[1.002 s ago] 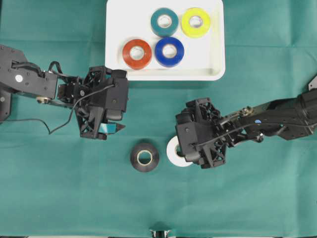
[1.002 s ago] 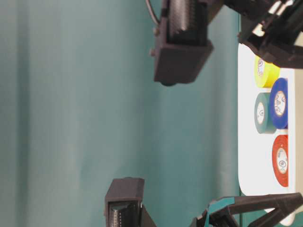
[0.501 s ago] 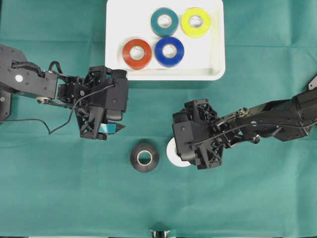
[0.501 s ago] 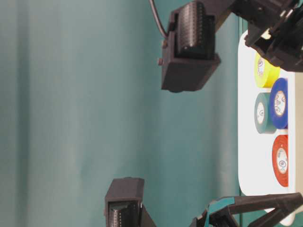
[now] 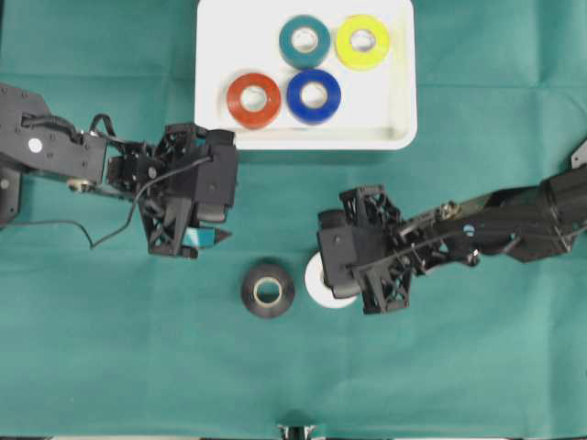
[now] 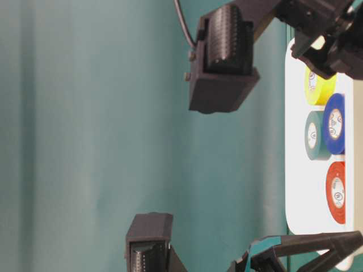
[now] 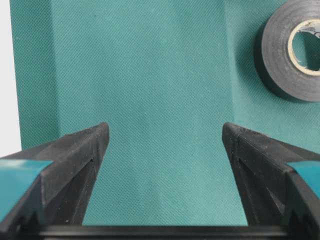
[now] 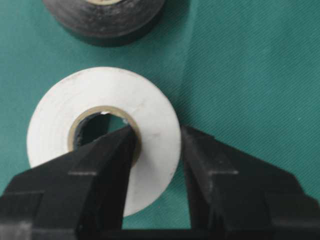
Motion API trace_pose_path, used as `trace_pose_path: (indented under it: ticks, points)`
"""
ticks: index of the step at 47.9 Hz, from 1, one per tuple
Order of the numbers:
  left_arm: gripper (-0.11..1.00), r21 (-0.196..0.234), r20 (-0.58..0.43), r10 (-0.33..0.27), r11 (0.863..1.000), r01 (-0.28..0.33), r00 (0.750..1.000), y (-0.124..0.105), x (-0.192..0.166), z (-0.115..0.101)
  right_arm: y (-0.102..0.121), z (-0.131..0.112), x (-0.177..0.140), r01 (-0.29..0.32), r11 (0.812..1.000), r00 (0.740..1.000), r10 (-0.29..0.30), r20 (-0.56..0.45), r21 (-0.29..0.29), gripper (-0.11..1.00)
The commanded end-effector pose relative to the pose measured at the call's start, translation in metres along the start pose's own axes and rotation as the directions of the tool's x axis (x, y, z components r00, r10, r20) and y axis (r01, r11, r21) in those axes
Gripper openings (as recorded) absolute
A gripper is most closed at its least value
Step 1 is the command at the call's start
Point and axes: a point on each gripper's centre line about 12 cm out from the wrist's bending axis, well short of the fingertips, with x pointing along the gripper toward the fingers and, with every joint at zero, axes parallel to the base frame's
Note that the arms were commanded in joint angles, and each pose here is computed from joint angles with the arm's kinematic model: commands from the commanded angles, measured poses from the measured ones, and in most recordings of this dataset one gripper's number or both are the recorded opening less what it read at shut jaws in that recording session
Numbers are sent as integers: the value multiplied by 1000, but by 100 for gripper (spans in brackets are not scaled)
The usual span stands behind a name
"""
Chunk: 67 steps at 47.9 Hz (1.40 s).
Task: Put the tape alternately from left to right into the white case.
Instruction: 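Lift the white roll and carry it into the tray's lower right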
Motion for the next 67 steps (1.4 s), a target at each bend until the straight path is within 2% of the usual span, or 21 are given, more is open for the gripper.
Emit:
trace_pose_path:
  ticks: [1,11,17,32,55,67]
  points:
    - [94,1,32,-2,1000,2,999,-1,-6,9,2,13,-5,-9,1000,999,9,39,3,2]
    - [94,1,32,-2,1000,2,999,-1,-6,9,3,17,-9,-12,1000,999,11,52,4,2]
    - [94,3,34,-2,1000,2,999,-1,-6,10,2,24,-22,-4,1000,997,4,72,5,2]
    - [94,1,34,-2,1000,2,999,-1,-6,10,-13,31,-57,97,995,995,-97,29,12,2]
    - [94,1,34,-3,1000,3,999,-2,-6,10,-20,29,-61,124,992,992,-124,10,24,2]
    - [94,1,32,-3,1000,3,999,-2,-6,10,-39,31,-69,153,986,988,-154,22,60,2]
